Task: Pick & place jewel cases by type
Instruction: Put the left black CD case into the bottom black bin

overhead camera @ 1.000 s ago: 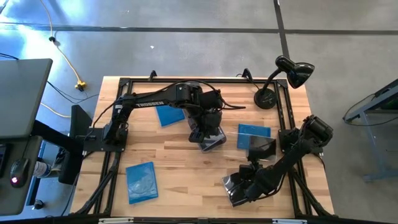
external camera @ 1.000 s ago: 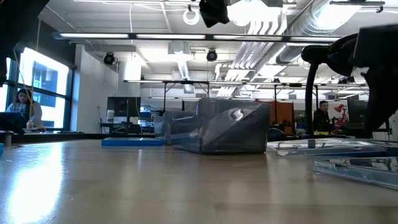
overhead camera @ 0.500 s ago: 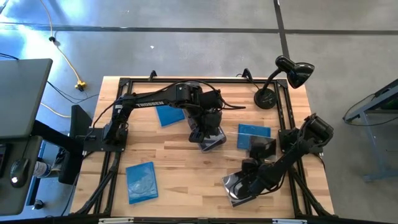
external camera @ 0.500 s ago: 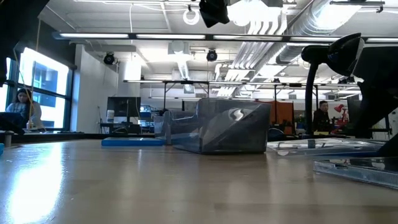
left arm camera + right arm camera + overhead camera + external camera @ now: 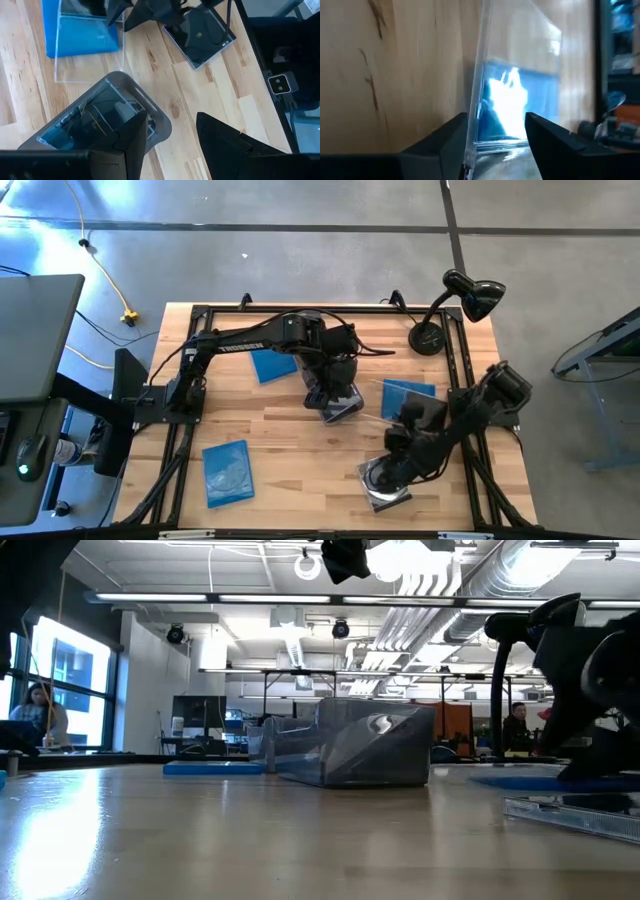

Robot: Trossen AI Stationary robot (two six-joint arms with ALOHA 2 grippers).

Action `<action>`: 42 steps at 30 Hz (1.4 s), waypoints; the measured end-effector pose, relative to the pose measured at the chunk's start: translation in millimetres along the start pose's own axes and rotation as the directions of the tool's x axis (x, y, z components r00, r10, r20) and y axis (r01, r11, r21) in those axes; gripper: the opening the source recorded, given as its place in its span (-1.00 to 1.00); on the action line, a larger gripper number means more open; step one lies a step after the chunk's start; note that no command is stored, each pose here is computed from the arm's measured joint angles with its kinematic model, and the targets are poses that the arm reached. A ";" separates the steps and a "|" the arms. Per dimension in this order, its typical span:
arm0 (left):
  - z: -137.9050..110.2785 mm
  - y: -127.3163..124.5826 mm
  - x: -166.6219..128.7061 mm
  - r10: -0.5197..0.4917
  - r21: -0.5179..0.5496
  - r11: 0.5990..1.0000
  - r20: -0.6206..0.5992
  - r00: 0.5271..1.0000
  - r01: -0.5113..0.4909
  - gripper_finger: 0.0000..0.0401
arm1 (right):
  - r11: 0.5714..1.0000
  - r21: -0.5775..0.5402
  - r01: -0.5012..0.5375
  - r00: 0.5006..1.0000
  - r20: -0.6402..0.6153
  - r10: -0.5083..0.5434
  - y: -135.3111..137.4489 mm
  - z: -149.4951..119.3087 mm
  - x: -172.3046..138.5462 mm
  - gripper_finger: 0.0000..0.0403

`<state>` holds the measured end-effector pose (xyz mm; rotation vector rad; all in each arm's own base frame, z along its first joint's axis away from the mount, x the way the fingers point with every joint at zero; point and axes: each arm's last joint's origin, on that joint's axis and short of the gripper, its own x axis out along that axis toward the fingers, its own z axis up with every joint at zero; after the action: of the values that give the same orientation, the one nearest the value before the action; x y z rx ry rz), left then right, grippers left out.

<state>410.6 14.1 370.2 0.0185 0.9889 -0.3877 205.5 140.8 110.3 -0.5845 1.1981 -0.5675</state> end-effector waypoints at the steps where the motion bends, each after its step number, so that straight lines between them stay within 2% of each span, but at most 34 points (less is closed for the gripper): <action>1: 0.0 0.0 -0.1 0.000 -0.004 1.000 0.000 1.000 0.000 -0.16 | 1.000 -0.006 -0.013 1.000 -0.019 0.013 -0.8 1.1 2.0 -0.05; 9: 5.6 3.8 5.5 0.018 -0.052 0.999 0.043 0.999 -0.016 -0.16 | 1.000 -0.011 -0.023 0.998 -0.059 0.023 -7.3 8.2 12.2 -0.07; 10: 6.3 5.9 6.8 0.047 -0.075 0.996 0.046 0.998 -0.043 -0.16 | 1.000 -0.012 -0.028 0.998 -0.065 0.027 -7.8 8.6 13.1 -0.07; 12: 8.3 14.1 5.1 0.173 -0.117 0.979 0.058 0.983 -0.166 -0.16 | 0.999 -0.006 -0.038 0.997 -0.069 0.038 -7.5 9.1 13.4 -0.07; 14: 10.1 30.6 6.8 0.316 -0.166 0.939 0.064 0.947 -0.302 -0.16 | 0.999 0.002 -0.053 0.996 -0.071 0.053 -6.4 9.6 13.2 -0.07; 15: 9.0 41.0 6.4 0.349 -0.195 0.923 0.067 0.935 -0.331 -0.16 | 0.998 0.007 -0.062 0.996 -0.071 0.063 -5.3 9.4 12.3 -0.07; 17: 1.8 66.4 15.1 0.316 -0.245 0.924 0.052 0.947 -0.294 -0.16 | 0.997 0.021 -0.070 0.995 -0.065 0.071 -3.4 8.5 10.3 -0.07; 20: -7.1 108.3 27.6 0.175 -0.276 0.952 0.133 0.975 -0.133 -0.16 | 0.997 0.017 -0.073 0.996 -0.051 0.074 -0.7 6.7 7.0 -0.07; 22: -8.0 132.5 38.4 0.129 -0.229 0.970 0.221 0.967 -0.077 -0.16 | 0.997 0.009 -0.074 0.996 -0.042 0.074 0.9 5.5 5.0 -0.07; 24: -16.4 153.2 51.9 0.113 -0.198 0.978 0.224 0.968 -0.068 -0.16 | 0.997 0.008 -0.079 0.996 -0.026 0.079 3.1 4.9 3.1 -0.07; 27: -23.4 174.1 68.0 0.178 -0.129 0.980 0.213 0.961 -0.153 -0.16 | 0.997 -0.003 -0.082 0.997 -0.010 0.082 6.0 1.6 0.6 -0.07; 29: -22.5 180.3 76.2 0.212 -0.064 0.977 0.228 0.950 -0.203 -0.16 | 0.997 -0.002 -0.083 0.997 -0.001 0.083 7.8 -0.7 -0.6 -0.07; 35: -11.1 170.7 91.0 0.180 0.070 0.976 0.283 0.942 -0.207 -0.16 | 0.997 -0.010 -0.080 0.996 0.030 0.081 10.5 -1.0 -4.5 -0.07; 38: -3.3 164.2 110.7 0.179 0.047 0.978 0.315 0.932 -0.204 -0.16 | 0.997 -0.010 -0.081 0.996 0.033 0.081 10.7 -0.8 -5.0 -0.07; 42: -0.3 159.4 134.2 0.182 -0.056 0.983 0.320 0.930 -0.173 -0.16 | 0.996 -0.007 -0.094 0.995 0.030 0.094 11.8 -0.9 -5.6 -0.07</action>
<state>527.8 121.0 235.1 0.0190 0.6596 -0.2011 204.2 153.0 105.8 -0.5372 1.1919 -0.4742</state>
